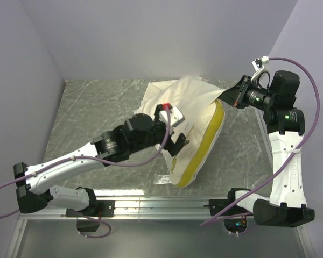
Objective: Put the pillow into the pillowcase
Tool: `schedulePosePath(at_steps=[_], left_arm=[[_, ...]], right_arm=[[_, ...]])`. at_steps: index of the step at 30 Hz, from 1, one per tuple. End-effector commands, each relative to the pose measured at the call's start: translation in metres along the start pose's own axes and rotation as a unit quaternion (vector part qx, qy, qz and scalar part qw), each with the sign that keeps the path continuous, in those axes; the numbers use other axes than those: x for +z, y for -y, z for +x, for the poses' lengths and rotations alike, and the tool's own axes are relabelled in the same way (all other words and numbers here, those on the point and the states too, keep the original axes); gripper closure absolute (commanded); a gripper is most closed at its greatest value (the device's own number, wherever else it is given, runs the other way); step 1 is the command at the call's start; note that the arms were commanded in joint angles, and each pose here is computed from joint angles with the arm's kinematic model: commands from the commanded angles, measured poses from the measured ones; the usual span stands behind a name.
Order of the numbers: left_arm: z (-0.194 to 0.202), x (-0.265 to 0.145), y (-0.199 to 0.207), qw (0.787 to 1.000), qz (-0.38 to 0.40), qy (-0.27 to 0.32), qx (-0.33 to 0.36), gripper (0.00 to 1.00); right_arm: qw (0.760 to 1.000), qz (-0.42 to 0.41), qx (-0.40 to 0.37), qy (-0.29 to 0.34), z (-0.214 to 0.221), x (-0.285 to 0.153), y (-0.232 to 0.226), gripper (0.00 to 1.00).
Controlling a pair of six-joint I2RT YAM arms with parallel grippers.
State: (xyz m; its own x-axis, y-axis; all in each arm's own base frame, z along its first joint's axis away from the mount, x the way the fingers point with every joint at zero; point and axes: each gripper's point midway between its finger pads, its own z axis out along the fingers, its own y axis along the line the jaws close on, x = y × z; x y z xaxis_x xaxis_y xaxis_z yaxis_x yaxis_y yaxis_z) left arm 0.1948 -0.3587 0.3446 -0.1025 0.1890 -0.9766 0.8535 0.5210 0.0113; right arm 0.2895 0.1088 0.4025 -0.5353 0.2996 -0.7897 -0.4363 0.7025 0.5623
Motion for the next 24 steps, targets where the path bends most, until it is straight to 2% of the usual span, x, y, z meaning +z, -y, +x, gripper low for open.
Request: schedulePosePath(at_steps=[1,3,5,6,8,14,17,19,24], left_arm=[[0.003,0.015,-0.010,0.996,-0.082,0.012,0.012,0.01],[0.016,0.027,-0.001,0.996,-0.082,-0.008,0.020,0.01],[0.029,0.034,-0.010,0.992,-0.121,-0.033,0.026,0.01],[0.048,0.042,-0.014,0.988,-0.138,-0.065,0.034,0.01],[0.072,0.041,-0.033,0.978,-0.180,-0.092,0.047,0.01],[0.116,0.020,-0.069,0.970,-0.215,-0.109,0.033,0.01],[0.103,0.013,-0.059,0.982,-0.170,-0.078,0.022,0.01],[0.076,0.003,-0.041,0.993,-0.113,-0.030,0.012,0.01],[0.028,-0.028,-0.019,0.998,-0.036,0.033,0.027,0.01]], right_arm=[[0.997,-0.041,-0.036,0.048,-0.021,-0.009,-0.030,1.00],[0.997,-0.055,-0.034,0.051,-0.022,-0.012,-0.039,1.00],[0.996,-0.064,-0.033,0.056,-0.024,-0.015,-0.045,1.00],[0.995,-0.070,-0.031,0.058,-0.026,-0.015,-0.048,1.00],[0.994,-0.078,-0.035,0.063,-0.027,-0.020,-0.055,1.00],[0.993,-0.090,-0.038,0.066,-0.024,-0.026,-0.064,1.00],[0.993,-0.088,-0.039,0.065,-0.022,-0.025,-0.060,1.00],[0.994,-0.085,-0.038,0.062,-0.020,-0.023,-0.058,1.00],[0.994,-0.085,-0.034,0.061,-0.019,-0.022,-0.056,1.00]])
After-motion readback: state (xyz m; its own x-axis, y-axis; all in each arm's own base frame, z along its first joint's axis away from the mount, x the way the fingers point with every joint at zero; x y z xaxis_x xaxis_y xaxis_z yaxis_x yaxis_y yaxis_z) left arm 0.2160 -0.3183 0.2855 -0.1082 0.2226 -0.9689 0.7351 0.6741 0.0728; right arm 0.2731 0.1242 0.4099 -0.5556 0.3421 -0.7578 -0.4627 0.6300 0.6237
